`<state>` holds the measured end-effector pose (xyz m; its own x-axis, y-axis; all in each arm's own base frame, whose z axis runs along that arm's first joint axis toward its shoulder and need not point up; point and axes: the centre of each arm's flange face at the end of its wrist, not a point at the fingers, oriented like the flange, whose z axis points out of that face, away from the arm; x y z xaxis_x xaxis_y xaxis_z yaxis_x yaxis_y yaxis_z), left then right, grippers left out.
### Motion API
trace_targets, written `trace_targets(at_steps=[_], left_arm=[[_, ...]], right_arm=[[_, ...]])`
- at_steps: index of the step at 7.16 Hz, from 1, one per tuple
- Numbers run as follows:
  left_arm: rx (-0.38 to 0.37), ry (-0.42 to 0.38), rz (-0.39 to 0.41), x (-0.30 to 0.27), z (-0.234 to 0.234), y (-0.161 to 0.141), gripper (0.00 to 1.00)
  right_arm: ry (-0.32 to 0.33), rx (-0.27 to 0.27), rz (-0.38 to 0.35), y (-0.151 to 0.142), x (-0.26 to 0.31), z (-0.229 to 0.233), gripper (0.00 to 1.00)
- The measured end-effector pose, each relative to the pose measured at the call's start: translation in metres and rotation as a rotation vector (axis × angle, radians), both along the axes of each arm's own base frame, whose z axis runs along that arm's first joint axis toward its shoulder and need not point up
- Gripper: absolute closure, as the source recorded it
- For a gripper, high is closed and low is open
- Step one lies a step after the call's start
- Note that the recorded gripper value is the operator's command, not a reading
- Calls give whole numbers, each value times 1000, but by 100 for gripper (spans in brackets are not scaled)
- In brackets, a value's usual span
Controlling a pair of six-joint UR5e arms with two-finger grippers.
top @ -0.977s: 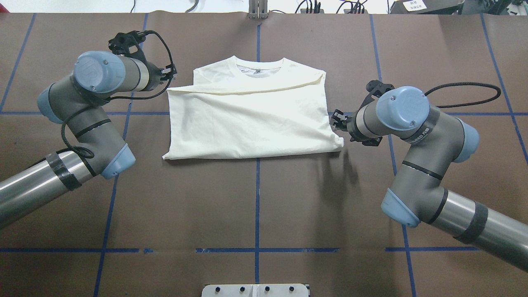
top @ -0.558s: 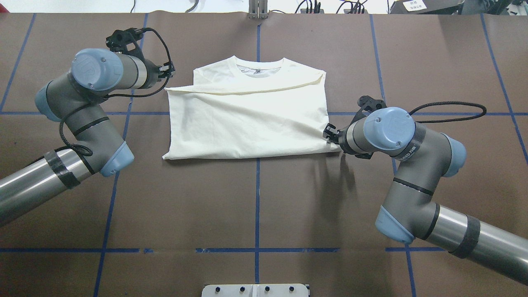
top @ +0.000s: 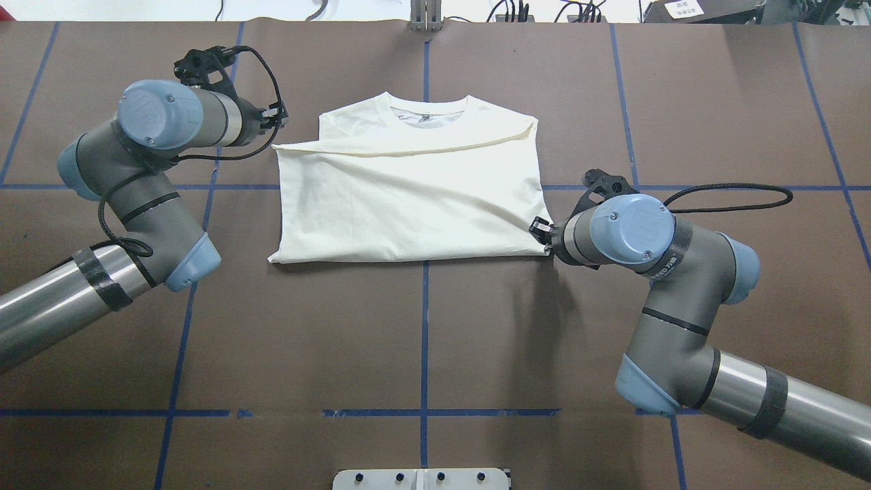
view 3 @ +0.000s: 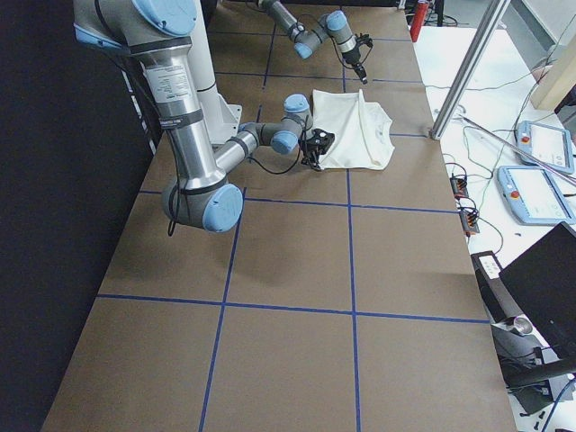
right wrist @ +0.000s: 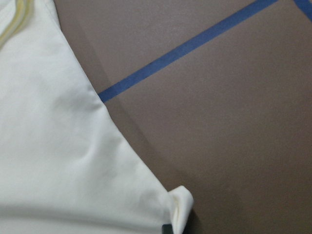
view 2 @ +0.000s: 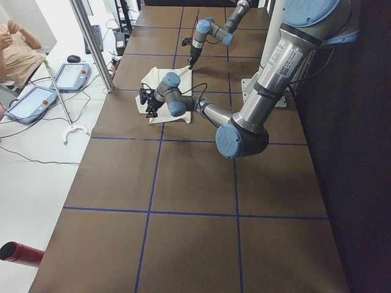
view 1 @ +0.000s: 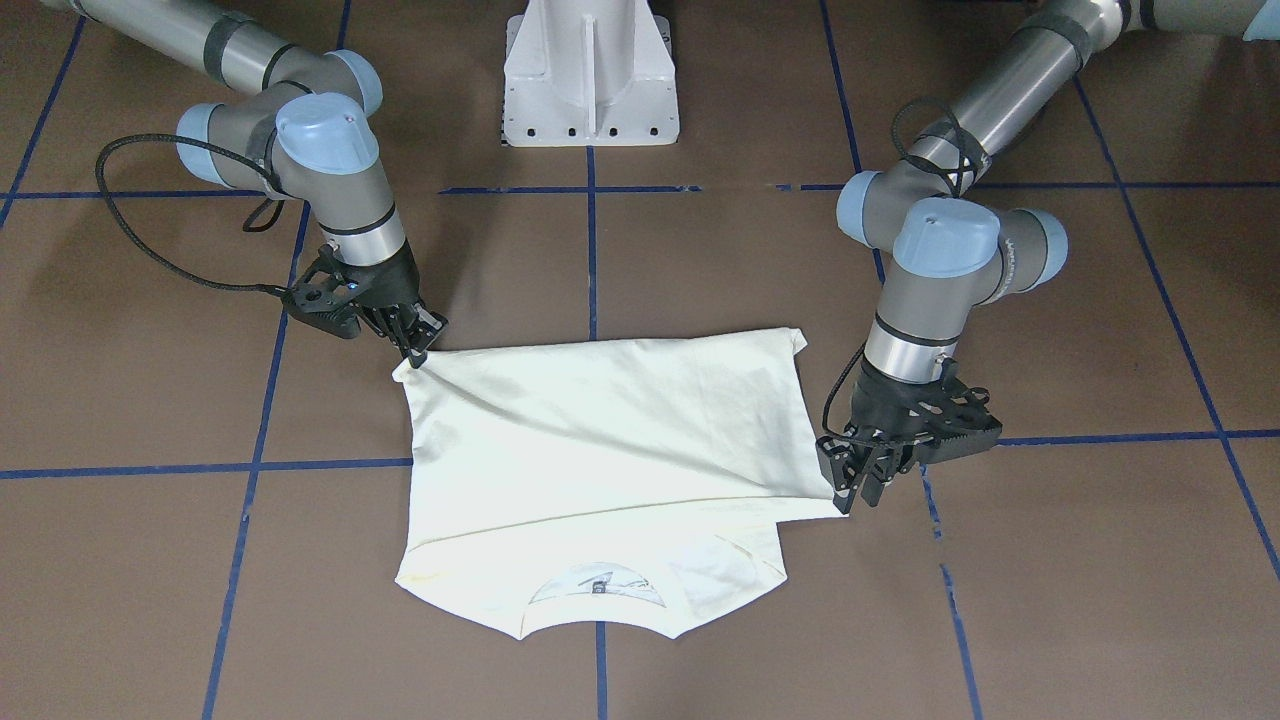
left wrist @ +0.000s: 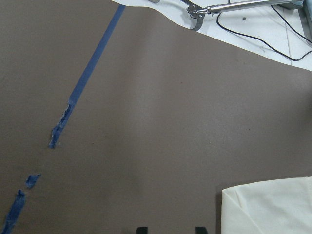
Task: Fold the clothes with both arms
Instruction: 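Grasp the folded shirt's corner with the right gripper and drag it nearer, then release the shirt and bring both grippers to its opposite edges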
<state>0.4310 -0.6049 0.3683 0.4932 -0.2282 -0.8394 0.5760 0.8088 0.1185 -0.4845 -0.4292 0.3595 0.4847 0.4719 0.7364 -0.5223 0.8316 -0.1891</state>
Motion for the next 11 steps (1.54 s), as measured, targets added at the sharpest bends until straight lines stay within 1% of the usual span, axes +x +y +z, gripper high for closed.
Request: trace_targets(at_steps=[1,2,3,4,5,6,7,8,9,10,11], left_arm=[[0,1,0,1,0,-1,56],[5,8,1,1,-3,-1,58],[13,21,5,0,-11,1,58],[24,50,25,-3,-24,8,57],[29,89,60,-5,-37,18,58],[34,136,88,-9,-52,32,59],[28,204,113,-14,-74,51,57],[3,283,145,-19,-99,72,56],[-34,361,184,-26,-122,96,45],[-86,430,231,-31,-138,131,41],[-151,469,264,-28,-143,163,42]], right_arm=[[-32,-1,-19,11,14,-10,100],[-87,-14,-69,40,51,-19,100],[-145,-44,-144,75,92,-28,100],[-199,-101,-233,110,118,-36,100],[-236,-173,-324,143,124,-43,100],[-248,-227,-410,175,116,-46,100],[-244,-255,-484,203,103,-46,1],[-230,-253,-527,227,89,-45,0],[-207,-223,-526,245,77,-42,0],[-186,-189,-498,251,70,-39,0],[-180,-168,-443,238,74,-38,0]])
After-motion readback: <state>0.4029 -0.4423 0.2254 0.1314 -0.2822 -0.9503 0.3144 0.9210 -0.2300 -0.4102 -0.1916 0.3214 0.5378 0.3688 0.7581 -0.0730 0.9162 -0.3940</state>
